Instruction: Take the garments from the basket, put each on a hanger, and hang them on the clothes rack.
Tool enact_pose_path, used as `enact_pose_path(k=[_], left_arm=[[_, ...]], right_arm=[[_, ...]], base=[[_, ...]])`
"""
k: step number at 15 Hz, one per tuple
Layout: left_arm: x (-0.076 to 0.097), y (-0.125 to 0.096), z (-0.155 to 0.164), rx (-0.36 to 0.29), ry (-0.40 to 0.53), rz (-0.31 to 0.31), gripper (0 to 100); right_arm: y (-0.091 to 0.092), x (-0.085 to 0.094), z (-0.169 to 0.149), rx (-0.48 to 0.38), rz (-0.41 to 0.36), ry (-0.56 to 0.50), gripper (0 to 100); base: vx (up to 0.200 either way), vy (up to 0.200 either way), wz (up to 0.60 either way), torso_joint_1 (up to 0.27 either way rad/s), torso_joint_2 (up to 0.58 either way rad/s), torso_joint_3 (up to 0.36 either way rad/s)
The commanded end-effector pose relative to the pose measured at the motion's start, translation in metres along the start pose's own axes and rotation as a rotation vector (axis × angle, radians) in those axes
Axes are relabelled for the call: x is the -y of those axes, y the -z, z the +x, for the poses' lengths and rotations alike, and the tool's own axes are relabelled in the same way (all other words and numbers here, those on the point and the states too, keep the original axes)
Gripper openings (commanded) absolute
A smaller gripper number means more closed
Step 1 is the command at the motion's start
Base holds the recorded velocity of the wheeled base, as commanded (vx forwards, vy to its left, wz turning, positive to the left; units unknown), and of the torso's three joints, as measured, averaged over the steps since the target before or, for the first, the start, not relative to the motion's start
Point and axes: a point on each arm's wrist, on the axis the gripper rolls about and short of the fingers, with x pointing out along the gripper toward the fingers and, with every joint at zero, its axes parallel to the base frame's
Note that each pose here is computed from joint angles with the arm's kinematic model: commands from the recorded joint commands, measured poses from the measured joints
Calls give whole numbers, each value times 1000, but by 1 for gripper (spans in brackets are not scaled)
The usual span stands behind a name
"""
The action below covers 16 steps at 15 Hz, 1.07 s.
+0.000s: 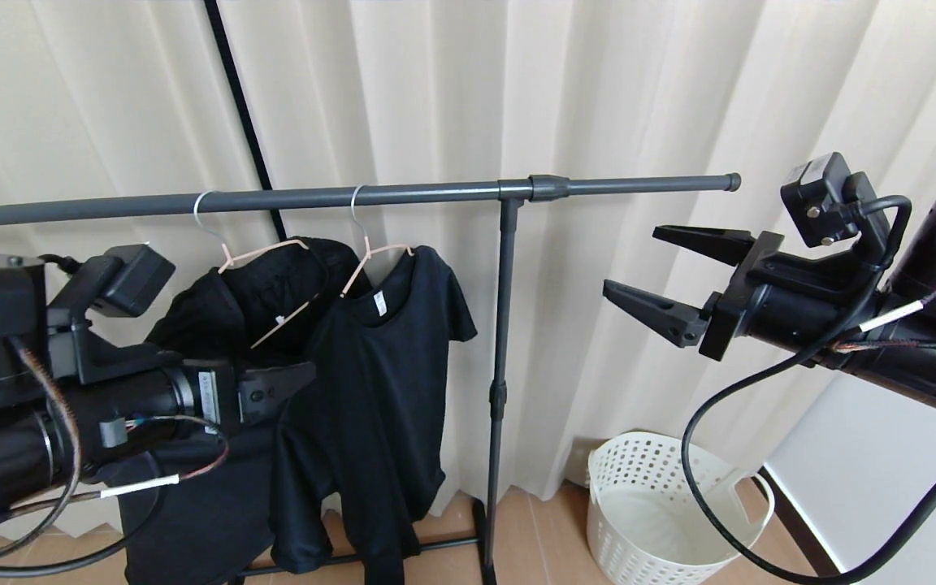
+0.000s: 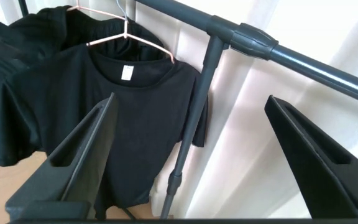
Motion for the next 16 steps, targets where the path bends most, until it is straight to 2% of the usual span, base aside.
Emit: enact_pose_path(k=[1, 3, 5, 6, 8, 10, 12, 13, 14, 16], left_arm=[[-1, 15, -35, 52, 7, 0, 100], [-3, 28, -55, 75, 11, 6, 100], [-5, 49, -67, 56, 11, 12, 100], [-8, 67, -76, 47, 11, 16, 100], [-11, 89, -91, 59, 12, 25, 100], [-15, 118, -110, 108, 17, 44, 100], [-18, 141, -129, 211, 29, 54, 100], [-19, 148, -136, 254, 20, 65, 100], [-20, 154, -139, 259, -7, 70, 100], [-23, 174, -149, 222, -50, 99, 100]], right_arm=[[-3, -7, -16, 8, -4, 0, 100], [-2, -16, -37, 3, -1, 12, 100], [10, -30, -63, -35, 12, 39, 100], [23, -45, -88, -63, 12, 37, 100], [37, -60, -115, -83, 14, 37, 100], [53, -75, -143, -103, 23, 37, 100], [69, -88, -167, -122, 24, 76, 100], [70, -90, -173, -114, 15, 108, 100], [69, -91, -176, -98, 9, 128, 100], [74, -100, -194, -125, 18, 148, 100]], base=[[0, 0, 0, 0, 0, 0], [0, 0, 0, 0, 0, 0], [0, 0, 0, 0, 0, 0], [0, 0, 0, 0, 0, 0], [0, 0, 0, 0, 0, 0], [0, 0, 0, 0, 0, 0], [0, 0, 0, 0, 0, 0], [0, 0, 0, 0, 0, 0], [0, 0, 0, 0, 0, 0], [0, 0, 0, 0, 0, 0]])
